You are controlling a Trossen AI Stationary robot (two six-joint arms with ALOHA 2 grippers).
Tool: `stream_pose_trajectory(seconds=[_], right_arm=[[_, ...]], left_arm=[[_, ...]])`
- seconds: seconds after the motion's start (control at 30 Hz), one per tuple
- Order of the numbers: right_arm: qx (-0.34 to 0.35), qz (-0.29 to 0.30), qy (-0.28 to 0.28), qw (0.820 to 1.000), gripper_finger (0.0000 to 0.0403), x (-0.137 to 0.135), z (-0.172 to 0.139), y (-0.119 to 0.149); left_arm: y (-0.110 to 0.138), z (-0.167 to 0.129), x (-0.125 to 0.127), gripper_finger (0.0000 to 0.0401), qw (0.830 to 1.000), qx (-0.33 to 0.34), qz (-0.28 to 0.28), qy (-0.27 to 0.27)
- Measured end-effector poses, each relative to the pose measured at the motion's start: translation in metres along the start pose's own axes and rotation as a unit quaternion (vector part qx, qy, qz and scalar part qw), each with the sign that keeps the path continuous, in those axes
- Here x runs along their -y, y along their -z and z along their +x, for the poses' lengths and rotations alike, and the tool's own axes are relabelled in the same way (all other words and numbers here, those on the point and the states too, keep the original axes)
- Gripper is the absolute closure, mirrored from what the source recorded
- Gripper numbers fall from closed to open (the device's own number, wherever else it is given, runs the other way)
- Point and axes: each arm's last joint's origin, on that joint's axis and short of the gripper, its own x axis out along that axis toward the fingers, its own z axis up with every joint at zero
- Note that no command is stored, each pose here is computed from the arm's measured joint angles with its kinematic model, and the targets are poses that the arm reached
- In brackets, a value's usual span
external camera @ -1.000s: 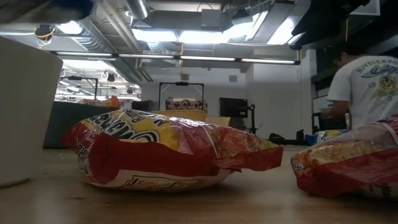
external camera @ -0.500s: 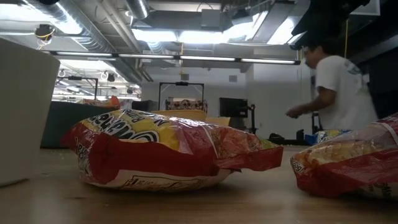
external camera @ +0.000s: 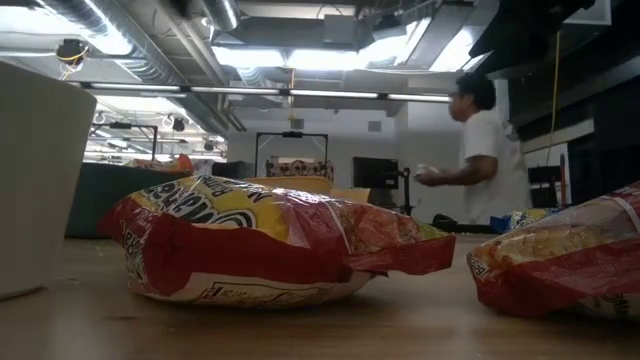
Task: Sort Maruchan noodles
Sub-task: Put the left red noodle pack into the yellow bin
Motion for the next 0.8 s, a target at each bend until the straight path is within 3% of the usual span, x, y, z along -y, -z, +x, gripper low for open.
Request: stream_pose_trajectory(seconds=[0.23, 0.5, 0.8], right_arm=[[-0.013, -0.001, -0.025, 1.000, 0.0109, -0.001, 0.000, 0.001], [-0.016, 0.008, -0.034, 0.999, 0.0109, -0.002, 0.000, 0.001], [-0.016, 0.008, -0.033, 0.999, 0.0109, -0.002, 0.000, 0.001]], left_arm=[[-0.029, 0.013, -0.041, 0.0235, 0.994, 0.097, -0.047, -0.004], [-0.019, 0.052, -0.060, 0.0181, 0.991, 0.111, -0.074, -0.007], [-0.003, 0.092, -0.070, 0.0174, 0.980, 0.163, -0.113, 0.014]])
